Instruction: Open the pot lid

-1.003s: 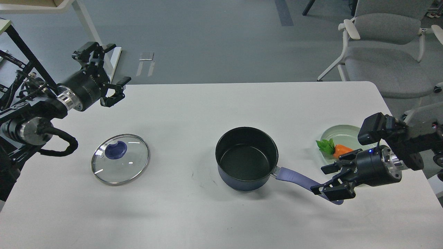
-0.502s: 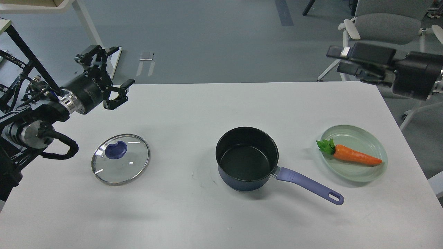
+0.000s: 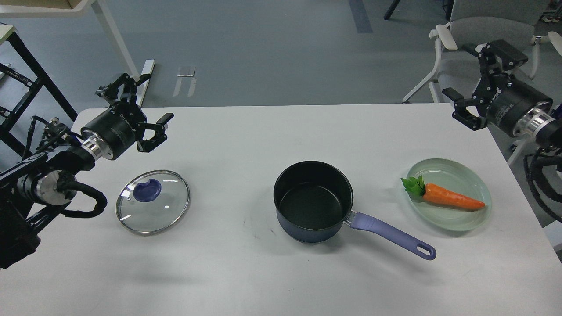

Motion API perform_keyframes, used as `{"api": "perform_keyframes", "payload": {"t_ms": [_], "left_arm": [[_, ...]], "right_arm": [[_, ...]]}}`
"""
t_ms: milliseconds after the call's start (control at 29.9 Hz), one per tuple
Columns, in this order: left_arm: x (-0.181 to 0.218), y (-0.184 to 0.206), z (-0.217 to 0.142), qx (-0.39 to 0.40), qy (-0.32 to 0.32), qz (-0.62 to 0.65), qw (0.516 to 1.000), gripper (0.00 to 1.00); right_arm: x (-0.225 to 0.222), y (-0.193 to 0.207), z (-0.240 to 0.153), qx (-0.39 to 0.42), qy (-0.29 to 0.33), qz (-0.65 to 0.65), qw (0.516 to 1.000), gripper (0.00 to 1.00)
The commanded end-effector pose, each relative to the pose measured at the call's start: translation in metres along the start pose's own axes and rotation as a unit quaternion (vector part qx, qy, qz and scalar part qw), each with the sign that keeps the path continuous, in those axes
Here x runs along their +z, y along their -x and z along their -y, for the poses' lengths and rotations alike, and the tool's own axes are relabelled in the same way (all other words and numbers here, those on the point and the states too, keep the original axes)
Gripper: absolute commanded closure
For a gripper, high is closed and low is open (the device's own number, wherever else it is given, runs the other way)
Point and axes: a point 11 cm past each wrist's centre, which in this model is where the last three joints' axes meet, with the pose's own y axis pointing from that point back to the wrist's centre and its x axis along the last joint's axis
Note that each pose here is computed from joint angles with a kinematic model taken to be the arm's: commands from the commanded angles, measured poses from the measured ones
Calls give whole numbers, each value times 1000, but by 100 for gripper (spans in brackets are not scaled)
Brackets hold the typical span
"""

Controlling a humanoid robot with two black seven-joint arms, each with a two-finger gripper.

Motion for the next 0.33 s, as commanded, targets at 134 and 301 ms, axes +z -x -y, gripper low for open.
{"api": "perform_keyframes", "payload": {"t_ms": [134,301], "left_arm": [[-8,-7,-7,13,-1,-12,1000,1],[-10,-7,-8,13,-2,-13,1000,1]], "right_arm": [[42,16,18,4,-9,74,997,1],[44,19,19,-1,-9,77,997,1]]}}
